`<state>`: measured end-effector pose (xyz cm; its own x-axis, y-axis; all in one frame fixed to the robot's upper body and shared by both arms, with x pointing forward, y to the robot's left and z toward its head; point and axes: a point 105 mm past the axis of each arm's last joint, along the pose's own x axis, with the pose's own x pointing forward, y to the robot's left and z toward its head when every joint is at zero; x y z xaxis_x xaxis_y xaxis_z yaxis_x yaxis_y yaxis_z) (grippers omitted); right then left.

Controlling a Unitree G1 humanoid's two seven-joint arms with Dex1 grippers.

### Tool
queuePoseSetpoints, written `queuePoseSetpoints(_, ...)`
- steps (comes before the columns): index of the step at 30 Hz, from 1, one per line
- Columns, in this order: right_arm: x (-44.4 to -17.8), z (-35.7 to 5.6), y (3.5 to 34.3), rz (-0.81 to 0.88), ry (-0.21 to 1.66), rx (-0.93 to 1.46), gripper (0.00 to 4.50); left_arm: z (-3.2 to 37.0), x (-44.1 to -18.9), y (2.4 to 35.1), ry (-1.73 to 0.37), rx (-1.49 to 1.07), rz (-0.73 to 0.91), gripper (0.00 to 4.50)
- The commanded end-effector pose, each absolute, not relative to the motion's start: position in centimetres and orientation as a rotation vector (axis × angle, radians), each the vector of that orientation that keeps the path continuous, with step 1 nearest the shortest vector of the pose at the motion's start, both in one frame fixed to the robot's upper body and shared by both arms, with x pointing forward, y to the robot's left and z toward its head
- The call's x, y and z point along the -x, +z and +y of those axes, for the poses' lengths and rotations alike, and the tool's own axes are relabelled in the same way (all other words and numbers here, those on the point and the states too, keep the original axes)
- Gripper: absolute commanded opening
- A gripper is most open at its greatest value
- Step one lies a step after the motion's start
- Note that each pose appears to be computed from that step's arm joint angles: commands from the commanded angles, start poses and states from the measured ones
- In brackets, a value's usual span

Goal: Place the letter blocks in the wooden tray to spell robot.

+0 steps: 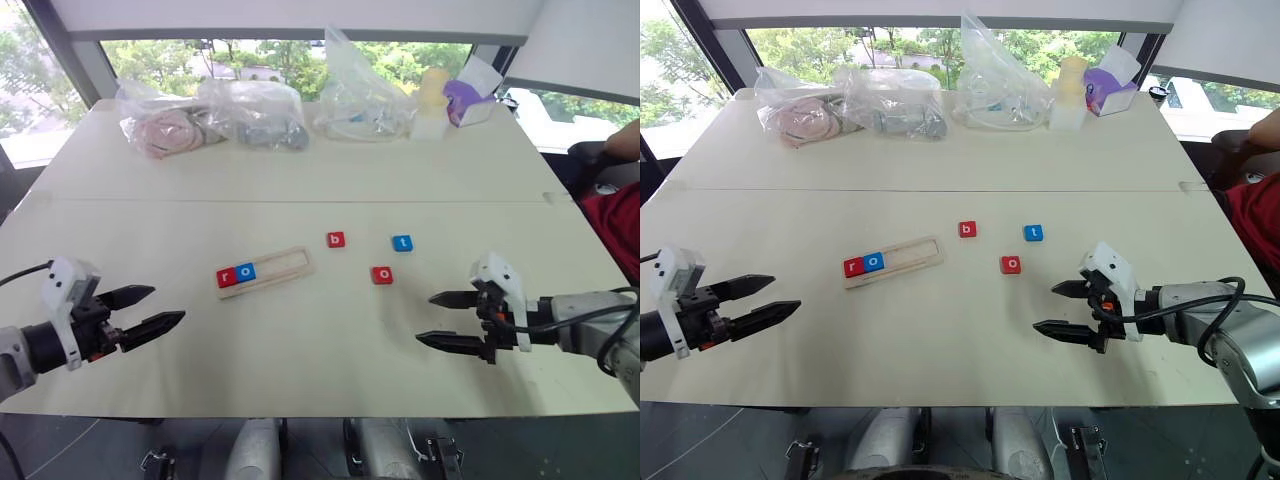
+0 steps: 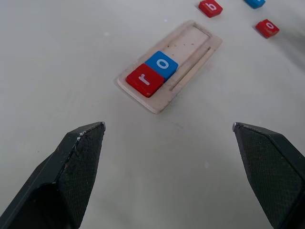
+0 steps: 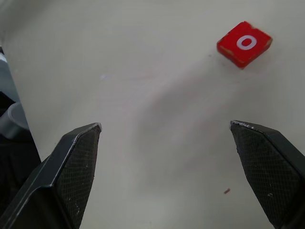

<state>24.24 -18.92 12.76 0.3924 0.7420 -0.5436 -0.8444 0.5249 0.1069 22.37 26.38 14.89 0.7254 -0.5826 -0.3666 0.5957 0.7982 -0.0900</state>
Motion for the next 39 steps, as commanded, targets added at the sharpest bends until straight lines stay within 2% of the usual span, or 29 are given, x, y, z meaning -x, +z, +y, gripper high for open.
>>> queuePoseSetpoints(1, -25.0, -18.9, 13.4, 0.558, 0.983, 0.225, 4.46, 26.5, -23.0, 16.1, -0.66, -0.078, 0.352, 4.5)
queuePoseSetpoints(5, -25.6, -18.3, 14.3, 0.532, 0.988, 0.212, 4.46, 27.4, -23.4, 16.2, -0.666, -0.14, 0.382, 4.5)
queuePoseSetpoints(8, -25.1, -17.0, 15.0, 0.503, 1.043, 0.188, 4.46, 27.4, -23.5, 16.7, -0.719, -0.165, 0.394, 4.5)
queuePoseSetpoints(10, -24.5, -15.8, 15.1, 0.496, 1.093, 0.192, 4.46, 27.8, -24.4, 17.0, -0.711, -0.233, 0.386, 4.5)
queuePoseSetpoints(13, -23.8, -11.6, 15.7, 0.416, 1.202, 0.179, 4.46, 27.2, -26.1, 16.8, -0.803, -0.351, 0.382, 4.5)
queuePoseSetpoints(17, -24.5, -9.0, 15.8, 0.367, 1.207, 0.176, 4.46, 26.4, -27.6, 16.1, -0.877, -0.426, 0.37, 4.5)
queuePoseSetpoints(21, -25.0, -5.9, 15.6, 0.295, 1.209, 0.156, 4.46, 25.1, -29.2, 13.8, -0.941, -0.475, 0.371, 4.5)
queuePoseSetpoints(32, -25.6, -5.0, 15.2, 0.265, 1.171, 0.166, 4.46, 23.5, -31.7, 10.4, -0.942, -0.549, 0.334, 4.5)
queuePoseSetpoints(39, -26.4, -5.6, 15.2, 0.259, 1.137, 0.187, 4.46, 22.8, -32.2, 8.7, -0.964, -0.522, 0.373, 4.5)
